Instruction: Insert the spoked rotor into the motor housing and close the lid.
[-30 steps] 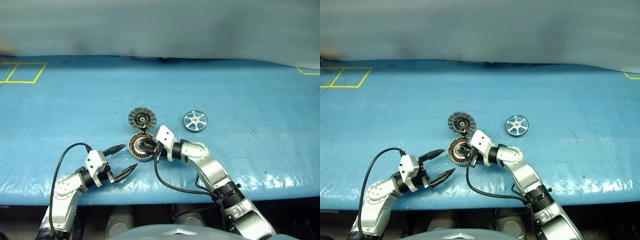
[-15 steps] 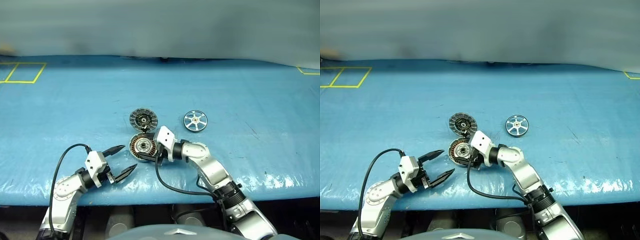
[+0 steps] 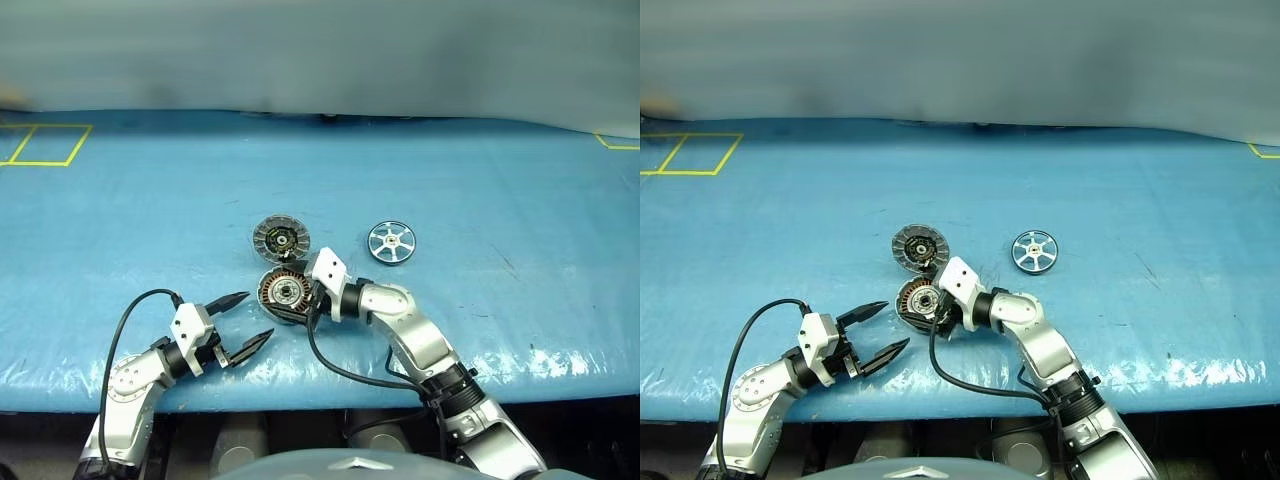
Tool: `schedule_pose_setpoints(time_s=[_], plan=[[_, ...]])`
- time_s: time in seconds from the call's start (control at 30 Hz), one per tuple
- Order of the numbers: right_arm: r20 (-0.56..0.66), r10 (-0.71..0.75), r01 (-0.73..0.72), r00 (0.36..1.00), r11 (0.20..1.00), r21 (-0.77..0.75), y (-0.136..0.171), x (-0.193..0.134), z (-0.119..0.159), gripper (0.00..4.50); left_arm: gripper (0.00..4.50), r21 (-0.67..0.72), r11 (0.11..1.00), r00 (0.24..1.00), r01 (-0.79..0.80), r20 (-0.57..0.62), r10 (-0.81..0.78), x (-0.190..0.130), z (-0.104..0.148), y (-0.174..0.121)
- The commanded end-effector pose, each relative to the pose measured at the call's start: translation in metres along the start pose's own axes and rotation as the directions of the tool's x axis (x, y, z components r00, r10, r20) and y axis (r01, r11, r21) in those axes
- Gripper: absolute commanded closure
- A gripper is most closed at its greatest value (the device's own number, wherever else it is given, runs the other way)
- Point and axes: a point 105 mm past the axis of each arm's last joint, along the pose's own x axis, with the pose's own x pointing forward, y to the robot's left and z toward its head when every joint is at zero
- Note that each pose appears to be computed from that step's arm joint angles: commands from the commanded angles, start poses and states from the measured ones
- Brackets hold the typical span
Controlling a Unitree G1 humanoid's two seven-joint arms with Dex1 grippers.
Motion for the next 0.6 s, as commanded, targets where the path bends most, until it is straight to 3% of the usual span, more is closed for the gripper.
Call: schedule_pose_setpoints(time_s=[0.03,0.37,0.4,0.6], plan=[[0.040,-0.007,0.007,0.999,1.000,-0.004,-0.0028,0.0000,0.0109,0.98,0.11,0.026,1.000,1.000,0.000,0.017,0.000,-0.0002,0.0045,-0.0004],[0.029,0.007,-0.006,1.000,1.000,-0.016,-0.0011,-0.0007,0.0111,4.26,0.11,0.025,1.000,1.000,-0.004,0.016,0.004,-0.0002,0.0032,-0.0003],[0.032,0.023,-0.023,0.999,1.000,-0.011,0.0014,-0.0005,0.0120,4.47,0.11,0.024,1.000,1.000,-0.005,0.015,0.005,-0.0003,0.0029,-0.0004],[0.014,0.039,-0.039,0.999,0.999,-0.016,0.0033,0.0004,0.0105,4.47,0.11,0.026,1.000,1.000,-0.010,0.016,0.009,-0.0001,0.0030,0.0000]])
